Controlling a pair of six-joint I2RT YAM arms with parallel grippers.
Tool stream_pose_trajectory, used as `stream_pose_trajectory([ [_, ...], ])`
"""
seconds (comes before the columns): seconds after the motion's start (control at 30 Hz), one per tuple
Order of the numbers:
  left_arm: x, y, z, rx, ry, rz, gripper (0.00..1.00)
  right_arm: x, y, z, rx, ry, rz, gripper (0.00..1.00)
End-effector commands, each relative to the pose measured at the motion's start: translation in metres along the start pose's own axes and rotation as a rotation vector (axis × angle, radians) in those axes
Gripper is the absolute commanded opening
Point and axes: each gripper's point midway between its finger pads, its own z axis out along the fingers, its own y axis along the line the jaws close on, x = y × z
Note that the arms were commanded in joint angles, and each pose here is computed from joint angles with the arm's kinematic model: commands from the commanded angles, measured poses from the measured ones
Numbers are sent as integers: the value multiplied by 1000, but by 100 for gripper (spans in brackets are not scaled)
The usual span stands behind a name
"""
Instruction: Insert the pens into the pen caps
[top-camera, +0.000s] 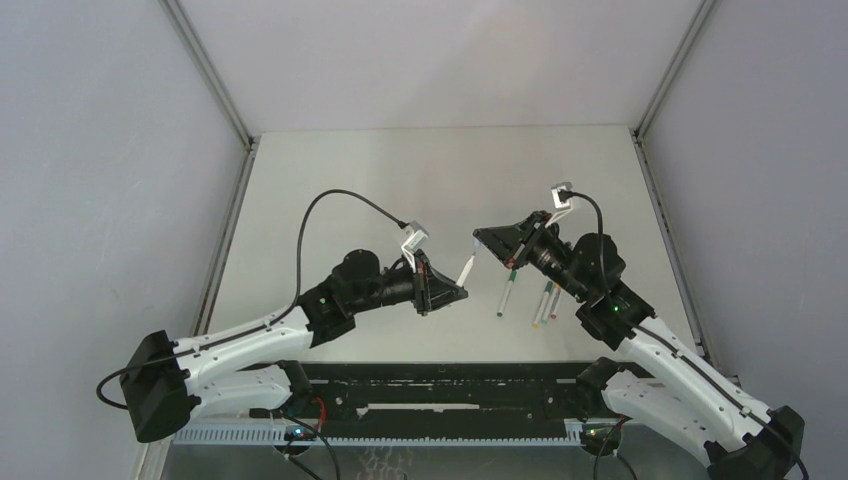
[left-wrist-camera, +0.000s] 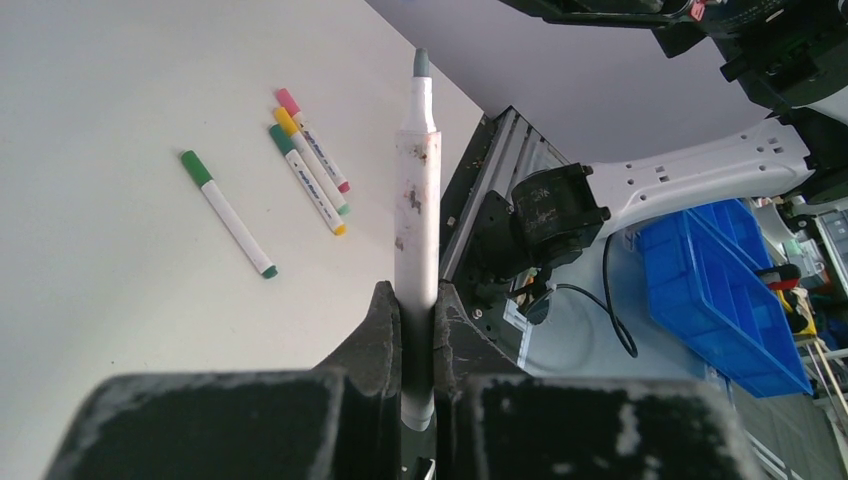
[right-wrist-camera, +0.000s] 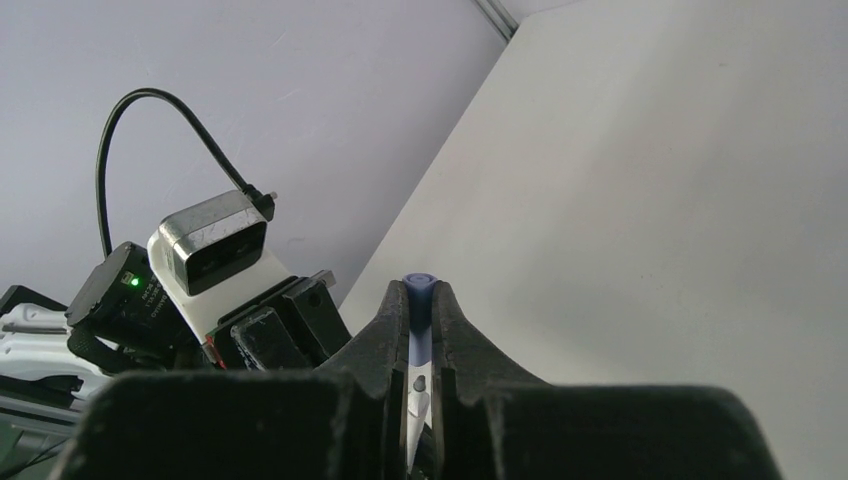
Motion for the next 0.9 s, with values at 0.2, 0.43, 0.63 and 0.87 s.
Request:
stream_pose_trajectory([
  [0.2,-36,-25,-3,51,-91,54,0,-2,9,1,-28,-11,-11,0],
  [0.43,-37,-25,-5,50,-101,57,0,2,8,2,-22,2,-14,0],
  [0.63,-38,-25,-5,47,-107,53,0,4,8,2,-22,9,-13,0],
  [0.87,-39,-23,-5,36,-115,46,0,5,10,0,-29,12,-15,0],
])
